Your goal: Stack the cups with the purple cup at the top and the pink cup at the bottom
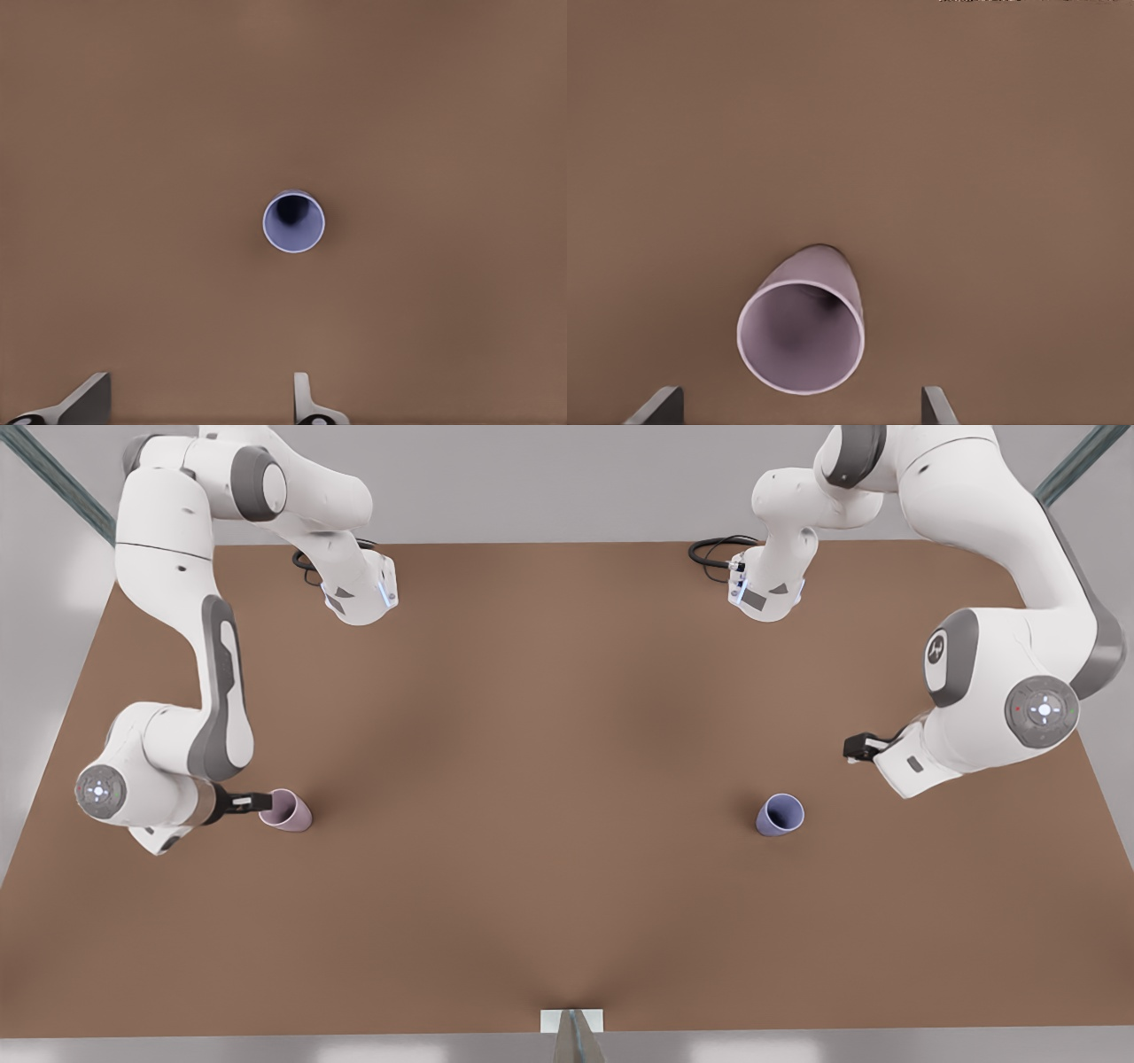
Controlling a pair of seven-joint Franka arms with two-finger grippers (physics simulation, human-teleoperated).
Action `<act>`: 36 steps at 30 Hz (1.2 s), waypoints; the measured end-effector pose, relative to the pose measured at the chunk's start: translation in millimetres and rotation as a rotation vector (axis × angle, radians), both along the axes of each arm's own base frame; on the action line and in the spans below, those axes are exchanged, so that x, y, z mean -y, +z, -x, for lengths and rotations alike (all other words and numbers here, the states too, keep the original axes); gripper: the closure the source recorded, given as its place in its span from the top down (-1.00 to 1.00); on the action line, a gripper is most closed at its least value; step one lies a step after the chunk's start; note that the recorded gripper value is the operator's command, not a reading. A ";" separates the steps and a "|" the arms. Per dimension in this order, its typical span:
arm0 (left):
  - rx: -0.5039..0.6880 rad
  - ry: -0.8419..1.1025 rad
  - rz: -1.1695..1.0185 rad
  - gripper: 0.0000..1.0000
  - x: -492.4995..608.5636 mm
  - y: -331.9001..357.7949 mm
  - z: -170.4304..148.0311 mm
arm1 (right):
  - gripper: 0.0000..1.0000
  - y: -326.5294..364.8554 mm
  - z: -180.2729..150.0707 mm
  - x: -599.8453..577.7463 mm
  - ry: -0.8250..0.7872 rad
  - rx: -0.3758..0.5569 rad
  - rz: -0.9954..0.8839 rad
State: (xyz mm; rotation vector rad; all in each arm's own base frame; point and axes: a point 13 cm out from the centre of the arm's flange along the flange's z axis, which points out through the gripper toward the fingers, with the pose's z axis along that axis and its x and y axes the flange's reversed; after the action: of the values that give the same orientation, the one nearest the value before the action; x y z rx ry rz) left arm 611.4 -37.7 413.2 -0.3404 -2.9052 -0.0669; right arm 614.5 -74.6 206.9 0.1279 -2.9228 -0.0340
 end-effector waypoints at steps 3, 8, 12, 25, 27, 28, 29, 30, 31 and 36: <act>-0.007 -0.002 -0.001 1.00 0.0 -4.9 -0.8 | 1.00 -19.2 -3.1 1.1 0.027 -0.001 -0.002; -0.015 -0.004 -0.001 1.00 0.0 -9.6 -1.5 | 0.95 -63.1 16.0 9.4 0.052 -0.022 -0.007; -0.021 -0.006 -0.001 1.00 0.0 -13.6 -2.0 | 0.76 -90.1 25.0 14.2 0.075 -0.016 -0.007; -0.031 -0.008 -0.002 1.00 0.2 -19.7 -2.5 | -0.01 -108.7 15.3 12.8 0.128 0.039 -0.026; -0.032 -0.008 -0.002 1.00 0.5 -20.0 -2.3 | -0.25 -109.1 14.3 12.7 0.133 0.044 -0.030; -0.032 -0.008 -0.002 1.00 0.5 -20.1 -2.2 | -0.35 -109.1 13.8 12.9 0.136 0.046 -0.031; -0.033 -0.008 -0.002 1.00 0.4 -20.4 -2.2 | -0.48 -108.8 13.3 12.8 0.139 0.049 -0.033; -0.034 -0.008 -0.002 1.00 0.2 -21.0 -2.3 | -0.57 -108.8 12.8 12.4 0.143 0.051 -0.034; -0.035 -0.008 -0.002 1.00 0.3 -21.5 -2.3 | -0.57 -108.8 12.5 11.9 0.146 0.052 -0.036; -0.036 -0.008 -0.003 1.00 0.3 -22.1 -2.3 | -0.57 -99.2 6.7 6.5 0.172 0.072 -0.040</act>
State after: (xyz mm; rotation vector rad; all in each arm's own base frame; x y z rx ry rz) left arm 613.7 -38.0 391.1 -0.3486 -2.8680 -0.0650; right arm 607.9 -81.1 107.7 0.3937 -2.9711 -0.0610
